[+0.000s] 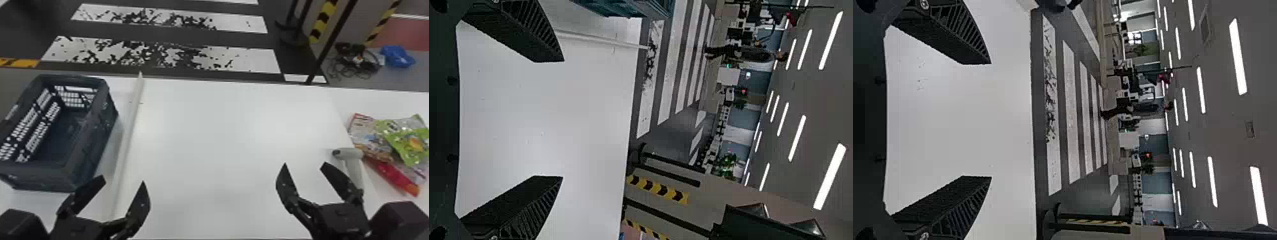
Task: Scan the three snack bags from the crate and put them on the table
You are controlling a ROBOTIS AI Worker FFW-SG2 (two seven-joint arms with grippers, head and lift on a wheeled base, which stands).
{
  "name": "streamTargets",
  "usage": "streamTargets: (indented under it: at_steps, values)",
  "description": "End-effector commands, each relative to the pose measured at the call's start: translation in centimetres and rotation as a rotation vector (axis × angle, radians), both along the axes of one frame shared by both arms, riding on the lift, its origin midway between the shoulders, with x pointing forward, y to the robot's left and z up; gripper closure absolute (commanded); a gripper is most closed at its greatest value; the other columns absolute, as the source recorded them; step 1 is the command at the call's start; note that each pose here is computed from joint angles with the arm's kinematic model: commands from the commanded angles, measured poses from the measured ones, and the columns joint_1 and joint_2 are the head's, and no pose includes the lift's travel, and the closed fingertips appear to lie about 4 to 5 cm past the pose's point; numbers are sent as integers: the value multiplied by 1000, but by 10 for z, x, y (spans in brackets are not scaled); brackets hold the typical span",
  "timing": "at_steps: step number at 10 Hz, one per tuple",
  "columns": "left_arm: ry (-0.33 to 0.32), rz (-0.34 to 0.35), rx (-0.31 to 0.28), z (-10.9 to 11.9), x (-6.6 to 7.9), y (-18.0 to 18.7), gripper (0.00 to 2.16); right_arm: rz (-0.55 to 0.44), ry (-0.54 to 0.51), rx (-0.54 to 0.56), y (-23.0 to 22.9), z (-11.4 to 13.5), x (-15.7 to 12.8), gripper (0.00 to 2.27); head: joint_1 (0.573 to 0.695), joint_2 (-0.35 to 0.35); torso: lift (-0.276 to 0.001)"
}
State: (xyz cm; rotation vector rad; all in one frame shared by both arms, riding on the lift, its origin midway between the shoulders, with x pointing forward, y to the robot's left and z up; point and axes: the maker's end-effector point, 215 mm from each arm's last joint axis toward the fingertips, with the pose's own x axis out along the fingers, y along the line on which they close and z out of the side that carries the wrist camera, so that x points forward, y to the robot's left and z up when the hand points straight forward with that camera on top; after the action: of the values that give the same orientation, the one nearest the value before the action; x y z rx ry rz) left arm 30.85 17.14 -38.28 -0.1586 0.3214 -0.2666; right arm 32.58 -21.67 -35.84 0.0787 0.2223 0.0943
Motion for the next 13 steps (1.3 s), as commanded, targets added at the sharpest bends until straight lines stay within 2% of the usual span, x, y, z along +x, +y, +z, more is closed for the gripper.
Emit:
streamTargets:
  at_steps: [1, 5, 8, 13]
  values:
    - [-7, -2, 6, 4, 0, 1, 16, -2, -3, 6, 1, 1, 0, 53, 695, -86, -94]
    - [-7, 2, 11, 4, -1, 2, 16, 0, -12, 9, 2, 4, 1, 53, 695, -80, -94]
    - [-28, 2, 23, 16, 2, 3, 16, -1, -27, 9, 2, 11, 4, 53, 695, -76, -94]
    - [-34, -1, 26, 19, 3, 3, 16, -1, -27, 10, 2, 13, 4, 53, 695, -75, -94]
